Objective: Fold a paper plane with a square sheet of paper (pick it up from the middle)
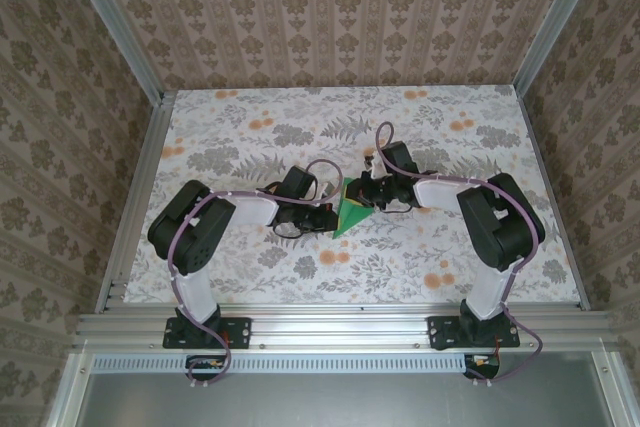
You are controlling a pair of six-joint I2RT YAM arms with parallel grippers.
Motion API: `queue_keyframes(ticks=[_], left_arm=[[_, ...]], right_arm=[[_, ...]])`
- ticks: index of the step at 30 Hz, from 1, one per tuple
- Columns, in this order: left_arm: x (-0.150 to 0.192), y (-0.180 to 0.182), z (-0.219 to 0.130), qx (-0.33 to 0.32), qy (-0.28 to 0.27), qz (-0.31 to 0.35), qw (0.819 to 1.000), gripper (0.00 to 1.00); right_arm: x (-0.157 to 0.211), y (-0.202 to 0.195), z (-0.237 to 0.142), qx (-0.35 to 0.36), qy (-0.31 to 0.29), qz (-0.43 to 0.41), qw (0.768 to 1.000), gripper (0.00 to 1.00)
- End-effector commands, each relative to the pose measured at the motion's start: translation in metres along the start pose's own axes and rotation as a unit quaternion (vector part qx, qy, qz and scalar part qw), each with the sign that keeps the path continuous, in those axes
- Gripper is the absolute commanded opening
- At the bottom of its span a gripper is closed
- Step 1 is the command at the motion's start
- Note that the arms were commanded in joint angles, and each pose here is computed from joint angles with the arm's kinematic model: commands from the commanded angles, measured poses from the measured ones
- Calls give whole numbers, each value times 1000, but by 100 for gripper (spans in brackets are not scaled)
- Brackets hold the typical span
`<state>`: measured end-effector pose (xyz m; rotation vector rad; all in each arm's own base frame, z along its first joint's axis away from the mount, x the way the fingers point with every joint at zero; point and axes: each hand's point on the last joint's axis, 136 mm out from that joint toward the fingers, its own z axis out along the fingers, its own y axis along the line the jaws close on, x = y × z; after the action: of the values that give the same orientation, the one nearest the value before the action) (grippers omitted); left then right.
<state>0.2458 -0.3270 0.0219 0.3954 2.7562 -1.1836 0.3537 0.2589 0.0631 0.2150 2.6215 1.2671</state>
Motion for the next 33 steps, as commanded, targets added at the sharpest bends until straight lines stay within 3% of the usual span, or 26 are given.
queue_keyframes(ticks=[1,16,24,33], left_arm=[[4,6,-1,-2,4,-16,1000,0],[3,6,0,7,2,-27,1000,0],[3,6,-4,0,-3,-29,1000,6],[-9,-6,-27,-14,-40,-17,999,32]], right_arm=[[5,-4,5,-5,13,6,1000,11],[-4,-25,29,10,13,24,1000,9],[-5,-37,36,27,19,28,999,9],[13,-65,38,72,48,31,996,8]])
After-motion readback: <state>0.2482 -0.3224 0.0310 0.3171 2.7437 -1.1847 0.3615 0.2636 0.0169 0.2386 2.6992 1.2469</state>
